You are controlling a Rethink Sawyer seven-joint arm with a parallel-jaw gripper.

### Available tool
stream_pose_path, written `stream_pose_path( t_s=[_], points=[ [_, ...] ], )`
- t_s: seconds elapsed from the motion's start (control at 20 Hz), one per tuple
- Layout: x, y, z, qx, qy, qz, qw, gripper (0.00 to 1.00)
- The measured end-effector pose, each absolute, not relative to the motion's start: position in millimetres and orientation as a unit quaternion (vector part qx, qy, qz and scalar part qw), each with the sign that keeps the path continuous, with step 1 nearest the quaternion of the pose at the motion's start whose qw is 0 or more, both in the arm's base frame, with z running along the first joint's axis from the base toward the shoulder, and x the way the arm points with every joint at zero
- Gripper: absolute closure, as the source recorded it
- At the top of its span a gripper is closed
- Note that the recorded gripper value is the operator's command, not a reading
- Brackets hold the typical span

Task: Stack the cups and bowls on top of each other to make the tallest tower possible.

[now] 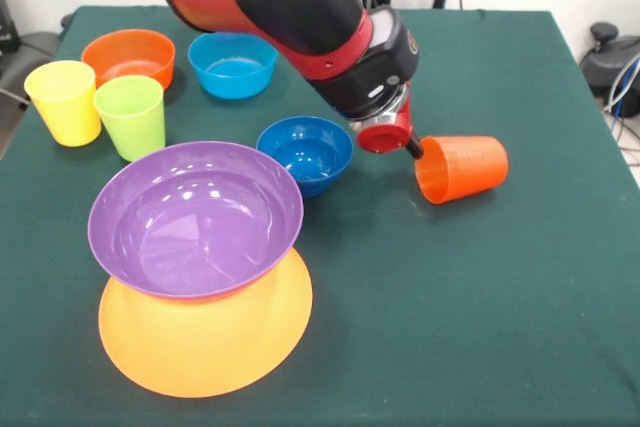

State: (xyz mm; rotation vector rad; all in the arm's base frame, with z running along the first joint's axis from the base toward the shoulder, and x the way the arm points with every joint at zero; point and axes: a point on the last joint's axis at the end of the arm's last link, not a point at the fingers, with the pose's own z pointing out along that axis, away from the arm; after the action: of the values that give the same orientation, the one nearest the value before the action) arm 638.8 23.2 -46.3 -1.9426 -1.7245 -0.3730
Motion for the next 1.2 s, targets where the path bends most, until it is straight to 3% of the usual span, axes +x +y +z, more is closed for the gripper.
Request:
stream_pose_path(
  t_s=[0.4, 0.95, 1.2],
  points=[
    [645.8, 26.1, -22.1, -0.708, -0.647, -0.143, 0.243, 1.0],
    [666.5, 32.5, 69.0, -0.671, -0.7, -0.127, 0.209, 1.0],
    [674.1, 24.2, 95.7, -0.659, -0.726, -0.108, 0.163, 1.0]
  ],
)
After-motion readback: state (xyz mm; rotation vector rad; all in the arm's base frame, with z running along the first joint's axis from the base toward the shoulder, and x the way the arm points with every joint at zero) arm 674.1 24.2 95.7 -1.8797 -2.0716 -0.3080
